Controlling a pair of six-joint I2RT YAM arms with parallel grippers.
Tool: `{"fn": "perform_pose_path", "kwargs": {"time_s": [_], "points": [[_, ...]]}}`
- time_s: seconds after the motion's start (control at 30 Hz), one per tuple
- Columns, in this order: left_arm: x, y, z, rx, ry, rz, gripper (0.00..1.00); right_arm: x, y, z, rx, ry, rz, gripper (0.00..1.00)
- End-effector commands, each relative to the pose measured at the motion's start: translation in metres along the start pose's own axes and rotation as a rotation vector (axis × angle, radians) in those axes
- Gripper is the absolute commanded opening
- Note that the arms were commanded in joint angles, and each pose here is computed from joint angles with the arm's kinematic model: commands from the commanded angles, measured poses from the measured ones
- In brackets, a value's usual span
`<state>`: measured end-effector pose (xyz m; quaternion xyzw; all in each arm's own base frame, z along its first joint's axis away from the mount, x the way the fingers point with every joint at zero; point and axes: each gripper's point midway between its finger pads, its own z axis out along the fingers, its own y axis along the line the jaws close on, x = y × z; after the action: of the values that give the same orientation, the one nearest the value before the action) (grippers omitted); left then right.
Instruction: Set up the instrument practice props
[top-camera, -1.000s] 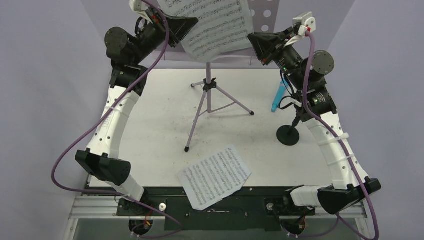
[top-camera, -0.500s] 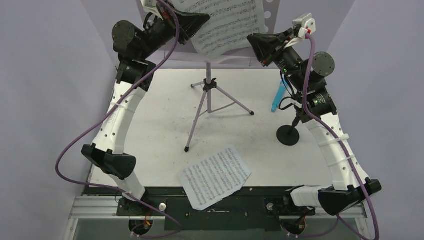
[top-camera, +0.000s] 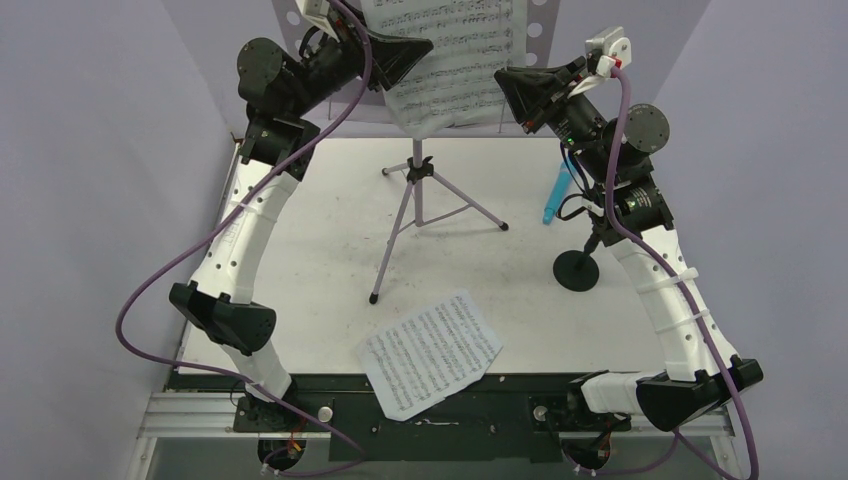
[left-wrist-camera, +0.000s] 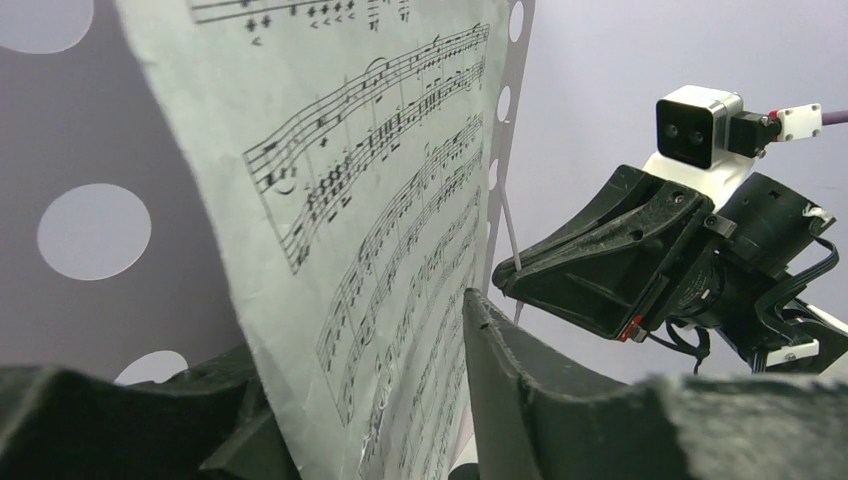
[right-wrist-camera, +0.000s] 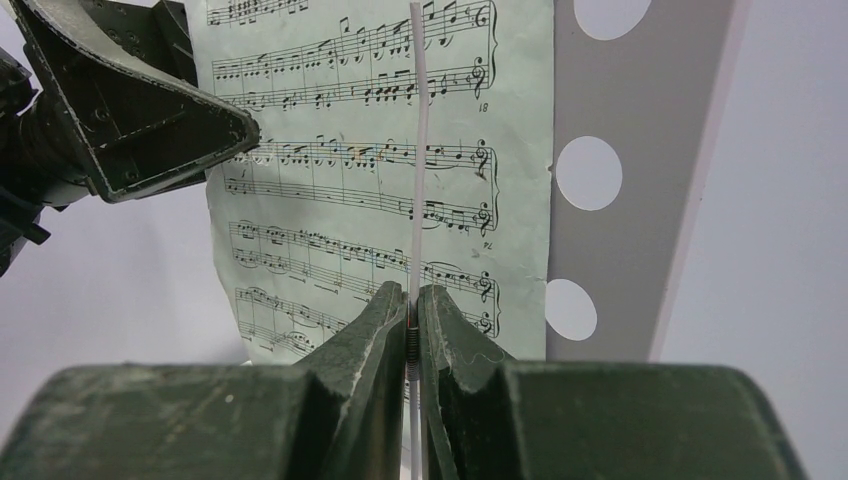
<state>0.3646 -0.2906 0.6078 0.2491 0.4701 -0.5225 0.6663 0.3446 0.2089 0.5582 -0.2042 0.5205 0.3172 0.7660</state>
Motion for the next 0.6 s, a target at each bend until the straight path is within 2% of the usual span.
{"fn": "perform_pose_path", "kwargs": {"time_s": [0.0, 0.13, 0.37, 0.47, 0.57], "points": [[-0.018, -0.013, -0.003, 0.017, -0.037, 0.052, 0.44, -0.013, 0.006, -0.004, -0.023, -0.032, -0.013, 0.05], [-0.014, -0.004, -0.011, -0.038, -0.032, 0.068, 0.49, -0.011, 0.005, -0.004, -0.019, -0.028, -0.013, 0.05], [-0.012, 0.011, -0.033, -0.151, -0.01, 0.102, 0.51, -0.009, 0.005, -0.004, -0.017, -0.024, -0.014, 0.05], [-0.009, 0.01, -0.036, -0.145, 0.005, 0.107, 0.32, -0.008, 0.004, -0.004, -0.016, -0.022, -0.013, 0.05], [-0.011, 0.006, -0.035, -0.119, 0.007, 0.113, 0.2, -0.007, 0.004, -0.004, -0.017, -0.02, -0.011, 0.05]]}}
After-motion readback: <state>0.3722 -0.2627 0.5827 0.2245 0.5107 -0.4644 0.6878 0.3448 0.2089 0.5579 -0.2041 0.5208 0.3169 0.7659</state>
